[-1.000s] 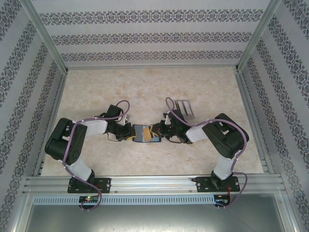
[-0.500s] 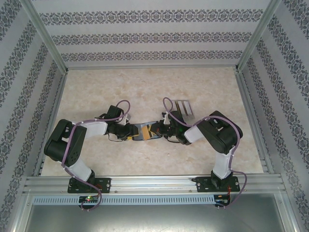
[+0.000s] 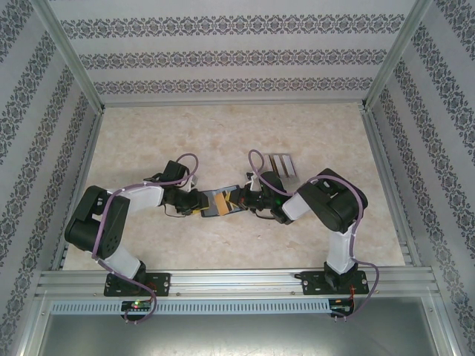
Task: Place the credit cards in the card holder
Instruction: Insert the credit card into the card slot.
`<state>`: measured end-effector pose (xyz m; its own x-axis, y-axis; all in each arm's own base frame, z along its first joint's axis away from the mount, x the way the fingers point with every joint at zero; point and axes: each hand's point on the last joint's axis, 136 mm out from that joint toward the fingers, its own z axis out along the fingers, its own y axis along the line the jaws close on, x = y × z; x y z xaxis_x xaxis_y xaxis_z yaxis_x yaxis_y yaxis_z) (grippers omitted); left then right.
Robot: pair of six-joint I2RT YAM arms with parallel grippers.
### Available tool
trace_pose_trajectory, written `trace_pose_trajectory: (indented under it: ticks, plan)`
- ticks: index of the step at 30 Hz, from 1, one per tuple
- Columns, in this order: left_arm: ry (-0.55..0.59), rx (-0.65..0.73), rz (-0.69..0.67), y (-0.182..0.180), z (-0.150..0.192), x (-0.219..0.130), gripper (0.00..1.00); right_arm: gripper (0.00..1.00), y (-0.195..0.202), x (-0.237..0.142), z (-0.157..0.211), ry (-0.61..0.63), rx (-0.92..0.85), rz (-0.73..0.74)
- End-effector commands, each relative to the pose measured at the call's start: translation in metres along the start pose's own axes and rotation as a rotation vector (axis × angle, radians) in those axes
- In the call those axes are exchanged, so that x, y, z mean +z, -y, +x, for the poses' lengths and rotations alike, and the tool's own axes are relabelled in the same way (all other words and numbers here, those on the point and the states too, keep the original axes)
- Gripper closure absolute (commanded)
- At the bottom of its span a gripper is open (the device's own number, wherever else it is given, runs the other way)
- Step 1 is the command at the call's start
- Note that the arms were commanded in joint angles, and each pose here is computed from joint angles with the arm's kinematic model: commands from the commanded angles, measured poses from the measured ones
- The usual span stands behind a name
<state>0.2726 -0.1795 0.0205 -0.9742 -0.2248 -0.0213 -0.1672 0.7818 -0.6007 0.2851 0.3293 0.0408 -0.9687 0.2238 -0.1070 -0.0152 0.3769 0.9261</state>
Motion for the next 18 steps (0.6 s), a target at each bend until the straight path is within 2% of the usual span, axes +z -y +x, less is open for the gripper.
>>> trace_pose_trajectory:
  ticks: [1,5,8,16,18]
  plan:
    - [-0.02,-0.045,-0.124,-0.0309,0.0073,-0.0033,0.84,0.98,-0.0116,0.0052,0.0006,-0.02,-0.052,-0.061]
    - [-0.044,-0.049,-0.127,-0.0321,0.0086,-0.0008,0.87,0.98,-0.0099,0.0072,0.0034,-0.034,-0.051,-0.063]
    - [-0.063,-0.05,-0.11,-0.0297,0.0098,0.0023,0.81,0.98,-0.0073,0.0101,0.0045,-0.043,-0.046,-0.064]
    - [-0.069,-0.052,-0.113,-0.0301,0.01,0.0032,0.8,0.98,-0.0062,0.0135,0.0029,-0.037,-0.051,-0.057]
    - [-0.073,-0.052,-0.115,-0.03,0.0099,0.0033,0.76,0.98,-0.0049,0.0145,0.0035,-0.041,-0.055,-0.055]
